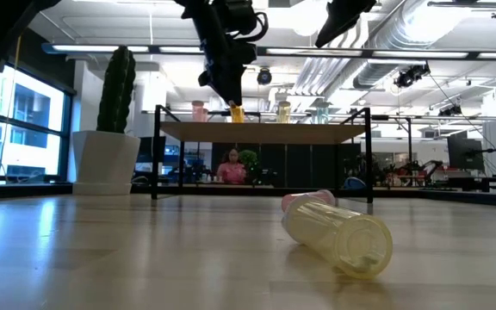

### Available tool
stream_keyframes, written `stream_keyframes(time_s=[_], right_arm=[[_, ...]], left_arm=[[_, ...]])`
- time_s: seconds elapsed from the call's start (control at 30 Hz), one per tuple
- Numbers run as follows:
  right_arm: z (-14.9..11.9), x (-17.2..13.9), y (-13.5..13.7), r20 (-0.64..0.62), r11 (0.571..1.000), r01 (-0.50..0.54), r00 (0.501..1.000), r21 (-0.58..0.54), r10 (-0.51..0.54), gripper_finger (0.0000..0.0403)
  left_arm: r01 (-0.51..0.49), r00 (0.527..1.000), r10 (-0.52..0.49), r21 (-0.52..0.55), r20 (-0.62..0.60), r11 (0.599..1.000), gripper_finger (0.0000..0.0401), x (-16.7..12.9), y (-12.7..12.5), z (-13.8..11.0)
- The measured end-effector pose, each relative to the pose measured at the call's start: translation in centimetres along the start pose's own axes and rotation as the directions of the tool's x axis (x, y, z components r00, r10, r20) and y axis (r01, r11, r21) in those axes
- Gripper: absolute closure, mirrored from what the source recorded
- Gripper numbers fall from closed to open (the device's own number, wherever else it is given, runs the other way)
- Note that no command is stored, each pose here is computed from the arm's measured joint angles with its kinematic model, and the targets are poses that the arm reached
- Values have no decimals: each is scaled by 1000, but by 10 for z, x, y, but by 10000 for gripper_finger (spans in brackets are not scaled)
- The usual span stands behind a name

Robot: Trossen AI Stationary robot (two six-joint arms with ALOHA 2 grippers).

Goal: Pick and place medicine bottles onto shelf by color
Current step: Put the left orange pill bottle aligned with the other orange pill bottle on the shelf

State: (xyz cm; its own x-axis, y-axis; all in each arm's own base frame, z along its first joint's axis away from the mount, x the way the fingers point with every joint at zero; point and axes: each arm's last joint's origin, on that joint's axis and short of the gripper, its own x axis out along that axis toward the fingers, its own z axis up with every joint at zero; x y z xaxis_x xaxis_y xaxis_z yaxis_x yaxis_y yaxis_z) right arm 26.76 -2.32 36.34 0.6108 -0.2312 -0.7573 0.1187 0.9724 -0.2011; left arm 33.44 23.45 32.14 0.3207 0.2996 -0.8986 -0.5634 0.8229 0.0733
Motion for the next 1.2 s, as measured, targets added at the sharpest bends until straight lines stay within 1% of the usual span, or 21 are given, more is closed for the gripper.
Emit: stream_keyframes(time_s=[0.23, 0.9, 1.2], right_arm=[[0, 0, 0, 0, 1000, 0, 1000, 0, 0, 208], [0, 0, 0, 0, 1000, 0, 1000, 0, 0, 208], [0, 0, 0, 0, 1000, 0, 1000, 0, 0, 208]], left_arm=[[0, 1000, 0, 18, 1, 1000, 284, 0, 0, 0], [-5, 1000, 4, 18, 6, 1000, 284, 0, 0, 1], [-2, 1000, 2, -7, 3, 1000, 284, 0, 0, 0]])
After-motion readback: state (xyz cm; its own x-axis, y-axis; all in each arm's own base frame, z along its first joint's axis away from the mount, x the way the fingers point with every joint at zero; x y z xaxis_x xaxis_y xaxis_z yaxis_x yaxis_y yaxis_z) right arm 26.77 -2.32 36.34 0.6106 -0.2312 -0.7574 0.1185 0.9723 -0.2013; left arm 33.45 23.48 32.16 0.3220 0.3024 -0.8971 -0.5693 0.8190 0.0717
